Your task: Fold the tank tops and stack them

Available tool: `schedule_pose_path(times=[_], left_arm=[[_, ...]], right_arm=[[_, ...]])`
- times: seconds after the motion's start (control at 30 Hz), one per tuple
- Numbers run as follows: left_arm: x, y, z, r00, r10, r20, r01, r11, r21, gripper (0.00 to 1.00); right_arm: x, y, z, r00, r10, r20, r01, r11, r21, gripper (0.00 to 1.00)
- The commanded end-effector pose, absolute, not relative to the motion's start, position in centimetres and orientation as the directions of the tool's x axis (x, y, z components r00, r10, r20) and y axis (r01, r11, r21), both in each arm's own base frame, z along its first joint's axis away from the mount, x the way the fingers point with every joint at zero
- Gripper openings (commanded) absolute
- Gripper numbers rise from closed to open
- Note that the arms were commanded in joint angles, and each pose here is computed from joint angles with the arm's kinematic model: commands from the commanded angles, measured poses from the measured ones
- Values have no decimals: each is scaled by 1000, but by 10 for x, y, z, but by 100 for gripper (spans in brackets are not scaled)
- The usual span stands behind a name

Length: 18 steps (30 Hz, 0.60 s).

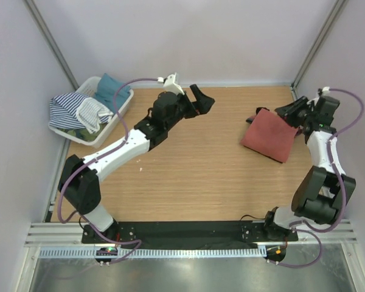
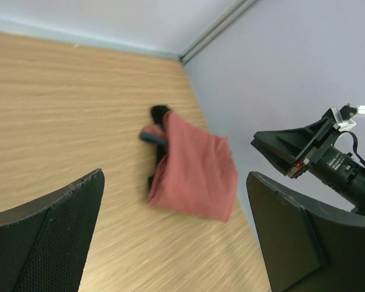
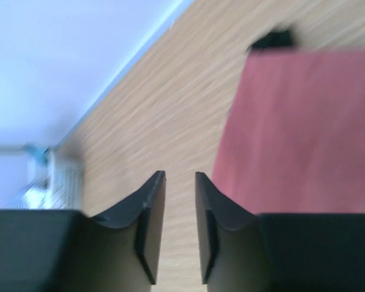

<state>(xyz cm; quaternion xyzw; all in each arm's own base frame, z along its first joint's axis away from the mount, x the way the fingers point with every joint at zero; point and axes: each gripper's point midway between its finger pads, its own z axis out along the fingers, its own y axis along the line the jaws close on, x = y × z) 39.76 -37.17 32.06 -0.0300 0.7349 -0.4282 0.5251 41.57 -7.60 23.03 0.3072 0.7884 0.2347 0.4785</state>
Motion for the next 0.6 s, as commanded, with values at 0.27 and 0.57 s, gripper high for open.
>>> schedule_pose_path(times=[0.27,0.57], left_arm=[[376,-318,278,-442,-432,-786,351,723,-595,99],[365,-299,272,-449,-402,-798,354,740,-572,99]], right_arm=[[412,12,161,-530,753,-390,-31,442,896,28],[424,16,130,-531,838,-127,-172,40,984,25]])
